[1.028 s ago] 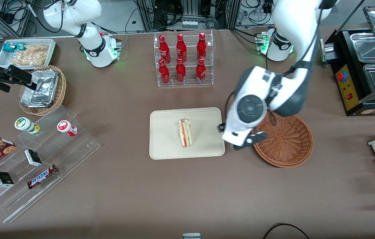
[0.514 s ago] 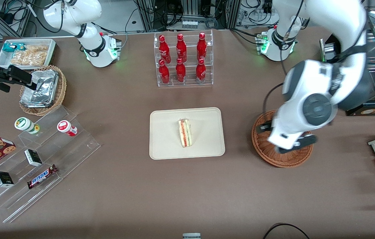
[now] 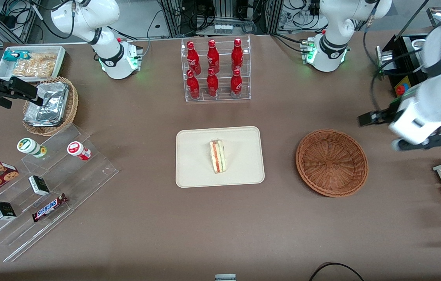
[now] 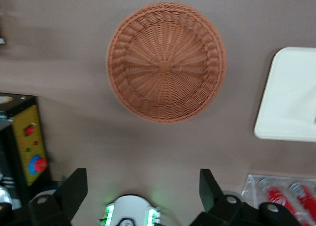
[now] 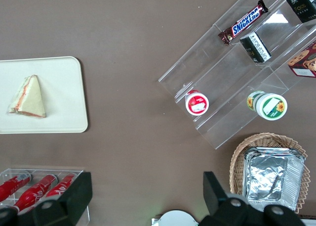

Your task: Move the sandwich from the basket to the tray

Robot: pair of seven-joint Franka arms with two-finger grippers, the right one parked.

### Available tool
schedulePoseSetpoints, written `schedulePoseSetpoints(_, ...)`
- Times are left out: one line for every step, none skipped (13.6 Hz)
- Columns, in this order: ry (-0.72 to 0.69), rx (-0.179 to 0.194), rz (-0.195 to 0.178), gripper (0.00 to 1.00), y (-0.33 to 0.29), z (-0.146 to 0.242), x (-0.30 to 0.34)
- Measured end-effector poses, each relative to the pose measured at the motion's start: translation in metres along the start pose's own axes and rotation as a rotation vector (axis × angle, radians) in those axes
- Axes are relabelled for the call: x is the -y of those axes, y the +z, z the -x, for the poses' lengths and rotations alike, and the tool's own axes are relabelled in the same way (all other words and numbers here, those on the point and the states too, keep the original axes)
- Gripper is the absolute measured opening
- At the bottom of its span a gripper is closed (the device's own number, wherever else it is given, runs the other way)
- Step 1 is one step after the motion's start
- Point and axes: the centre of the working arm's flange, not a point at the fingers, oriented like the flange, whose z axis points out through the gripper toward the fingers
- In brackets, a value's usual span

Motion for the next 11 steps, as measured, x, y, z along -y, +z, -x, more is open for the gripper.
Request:
schedulePoseSetpoints(0.016, -0.003, -0.006, 1.00, -0.008, 0.009, 0.009)
schedulePoseSetpoints(0.027, -0.010, -0.009, 1.00, -0.015, 0.017, 0.015)
schedulePoseSetpoints(0.033, -0.021, -0.010, 1.00, -0.022, 0.023, 0.019)
schedulePoseSetpoints(0.040, -0.033, -0.010, 1.00, -0.028, 0.028, 0.024)
schedulePoseSetpoints(0.049, -0.041, -0.009, 1.00, -0.032, 0.032, 0.028)
schedulePoseSetpoints(0.055, -0.045, -0.009, 1.00, -0.034, 0.038, 0.034)
schedulePoseSetpoints(0.057, -0.047, -0.010, 1.00, -0.035, 0.045, 0.039)
schedulePoseSetpoints(0.055, -0.047, -0.012, 1.00, -0.035, 0.051, 0.043)
schedulePoseSetpoints(0.054, -0.045, -0.013, 1.00, -0.034, 0.057, 0.045)
schedulePoseSetpoints(0.054, -0.046, -0.015, 1.00, -0.031, 0.060, 0.045)
schedulePoseSetpoints(0.054, -0.051, -0.016, 1.00, -0.026, 0.059, 0.044)
